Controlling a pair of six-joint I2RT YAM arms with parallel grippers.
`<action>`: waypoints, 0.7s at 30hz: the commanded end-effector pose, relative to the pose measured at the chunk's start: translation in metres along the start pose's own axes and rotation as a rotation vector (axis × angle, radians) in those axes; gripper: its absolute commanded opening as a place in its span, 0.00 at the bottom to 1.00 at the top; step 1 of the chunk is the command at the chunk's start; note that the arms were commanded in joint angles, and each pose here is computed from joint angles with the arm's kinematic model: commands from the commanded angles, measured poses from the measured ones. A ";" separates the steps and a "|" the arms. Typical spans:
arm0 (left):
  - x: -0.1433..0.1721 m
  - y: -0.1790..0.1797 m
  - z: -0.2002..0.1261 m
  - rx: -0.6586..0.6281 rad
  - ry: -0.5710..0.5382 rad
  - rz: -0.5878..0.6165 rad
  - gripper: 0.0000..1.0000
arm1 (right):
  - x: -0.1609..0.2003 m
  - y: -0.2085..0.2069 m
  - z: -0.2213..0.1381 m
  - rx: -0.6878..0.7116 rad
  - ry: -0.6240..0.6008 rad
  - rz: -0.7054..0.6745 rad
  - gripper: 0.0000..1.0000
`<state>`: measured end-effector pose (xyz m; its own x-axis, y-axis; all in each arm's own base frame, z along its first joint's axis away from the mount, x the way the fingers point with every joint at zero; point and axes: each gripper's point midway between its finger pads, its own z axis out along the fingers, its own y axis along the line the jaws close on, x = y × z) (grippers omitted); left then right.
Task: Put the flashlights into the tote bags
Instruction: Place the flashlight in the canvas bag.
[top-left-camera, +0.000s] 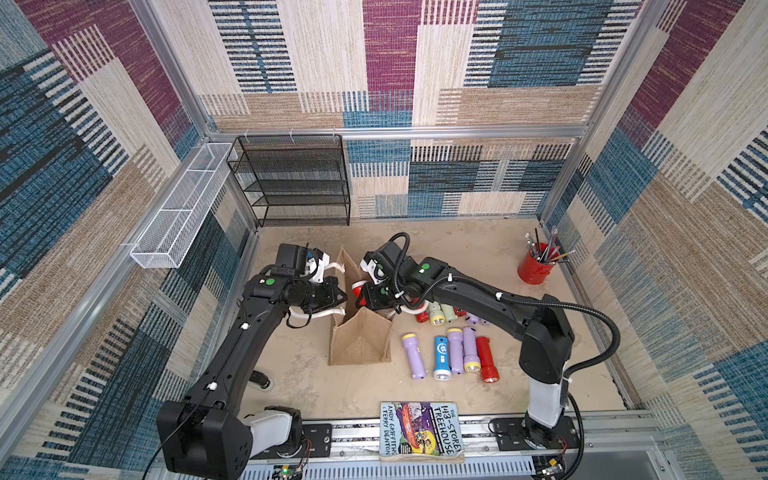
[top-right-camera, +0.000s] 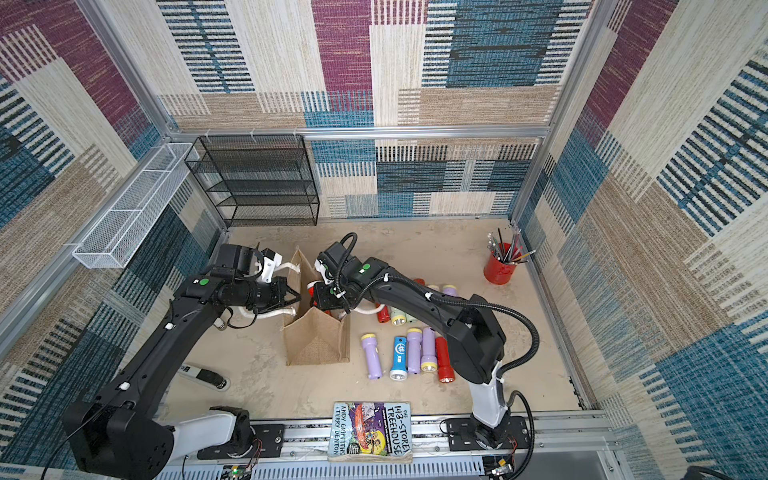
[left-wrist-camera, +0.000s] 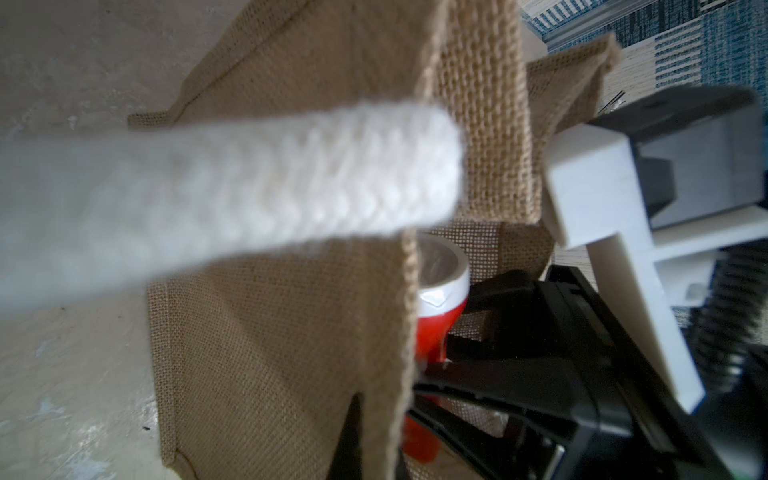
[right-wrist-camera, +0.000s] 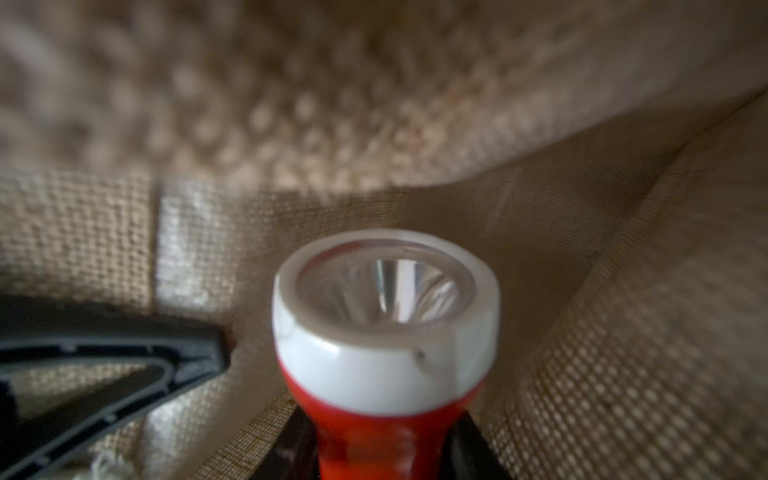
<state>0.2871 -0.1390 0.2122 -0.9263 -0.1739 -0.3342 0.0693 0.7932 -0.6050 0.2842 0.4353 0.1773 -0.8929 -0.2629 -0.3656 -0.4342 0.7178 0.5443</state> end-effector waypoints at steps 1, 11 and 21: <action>-0.002 -0.017 0.000 0.094 -0.001 0.010 0.05 | 0.010 -0.007 0.016 0.029 0.082 -0.006 0.32; 0.004 -0.013 0.004 0.089 0.026 0.038 0.05 | 0.052 -0.040 0.058 0.131 0.270 0.014 0.31; 0.002 -0.003 0.004 0.032 0.013 0.050 0.05 | 0.059 -0.053 0.080 0.207 0.290 0.030 0.39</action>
<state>0.2734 -0.1375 0.1927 -0.9559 -0.1605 -0.2459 0.0185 0.8030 -0.5957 0.2726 0.4533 0.0827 -0.9026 -0.3914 -0.1794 -0.4286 0.7772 0.4607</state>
